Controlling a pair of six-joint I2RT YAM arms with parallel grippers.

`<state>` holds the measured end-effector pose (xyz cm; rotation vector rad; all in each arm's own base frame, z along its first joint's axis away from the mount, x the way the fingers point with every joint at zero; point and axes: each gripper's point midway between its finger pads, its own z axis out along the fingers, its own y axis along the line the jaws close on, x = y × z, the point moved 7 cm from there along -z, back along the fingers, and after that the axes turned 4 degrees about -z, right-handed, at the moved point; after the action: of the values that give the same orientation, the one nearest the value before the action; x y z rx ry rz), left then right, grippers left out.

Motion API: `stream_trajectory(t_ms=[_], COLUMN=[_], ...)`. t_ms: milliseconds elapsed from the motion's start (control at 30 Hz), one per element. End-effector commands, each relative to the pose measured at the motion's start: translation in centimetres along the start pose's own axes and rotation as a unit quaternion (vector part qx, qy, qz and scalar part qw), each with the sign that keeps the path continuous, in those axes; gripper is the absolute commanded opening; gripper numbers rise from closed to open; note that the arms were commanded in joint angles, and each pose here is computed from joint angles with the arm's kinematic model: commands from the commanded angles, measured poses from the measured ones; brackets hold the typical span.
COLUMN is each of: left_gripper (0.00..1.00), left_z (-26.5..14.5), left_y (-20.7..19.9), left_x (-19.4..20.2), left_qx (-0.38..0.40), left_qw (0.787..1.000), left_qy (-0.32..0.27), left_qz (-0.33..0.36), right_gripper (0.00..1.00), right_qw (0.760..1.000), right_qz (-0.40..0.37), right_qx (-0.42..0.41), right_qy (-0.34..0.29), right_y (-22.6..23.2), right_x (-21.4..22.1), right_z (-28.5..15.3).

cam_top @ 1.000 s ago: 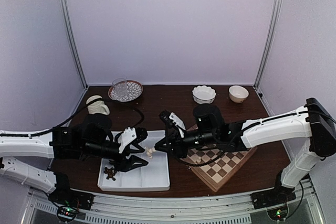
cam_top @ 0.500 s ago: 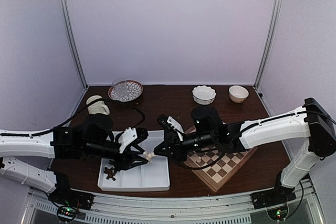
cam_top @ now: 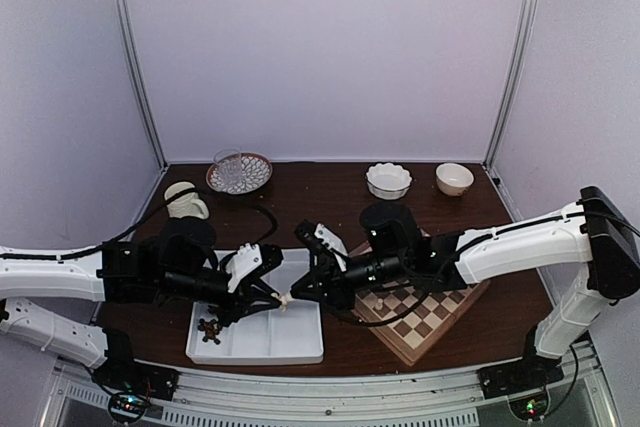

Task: Set up the chess pieces on the board
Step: Pick up the knight from the chess pile.

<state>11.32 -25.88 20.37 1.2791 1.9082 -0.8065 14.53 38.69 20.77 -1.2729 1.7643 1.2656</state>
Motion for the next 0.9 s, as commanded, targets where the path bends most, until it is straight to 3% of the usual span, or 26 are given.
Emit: stream_trajectory(t_ms=[0, 400, 500, 600, 867], left_gripper=[0.08, 0.06, 0.06, 0.07, 0.07], left_z=[-0.5, -1.6, -1.6, -1.7, -0.8], left_y=[0.1, 1.6, 1.5, 1.4, 1.6], left_x=[-1.4, -0.9, -1.0, -0.9, -0.4], left_qx=[-0.009, -0.088, -0.088, -0.083, -0.082], left_qw=[1.000, 0.996, 0.996, 0.996, 0.996], left_qy=[-0.024, -0.014, -0.012, -0.012, 0.006], left_qz=[0.008, 0.004, 0.003, 0.002, -0.014], right_gripper=[0.00, 0.00, 0.00, 0.00, 0.00], right_qw=[1.000, 0.970, 0.941, 0.892, 0.848], right_qz=[-0.009, -0.001, -0.021, -0.045, 0.031], right_qx=[0.017, 0.234, 0.320, 0.419, 0.473], right_qy=[0.005, 0.062, 0.105, 0.161, 0.236], right_y=[-0.1, -4.4, -5.8, -7.3, -12.5], right_x=[-0.6, -0.9, -1.3, -2.2, -3.1], right_z=[0.5, -2.7, -5.5, -8.1, -11.7])
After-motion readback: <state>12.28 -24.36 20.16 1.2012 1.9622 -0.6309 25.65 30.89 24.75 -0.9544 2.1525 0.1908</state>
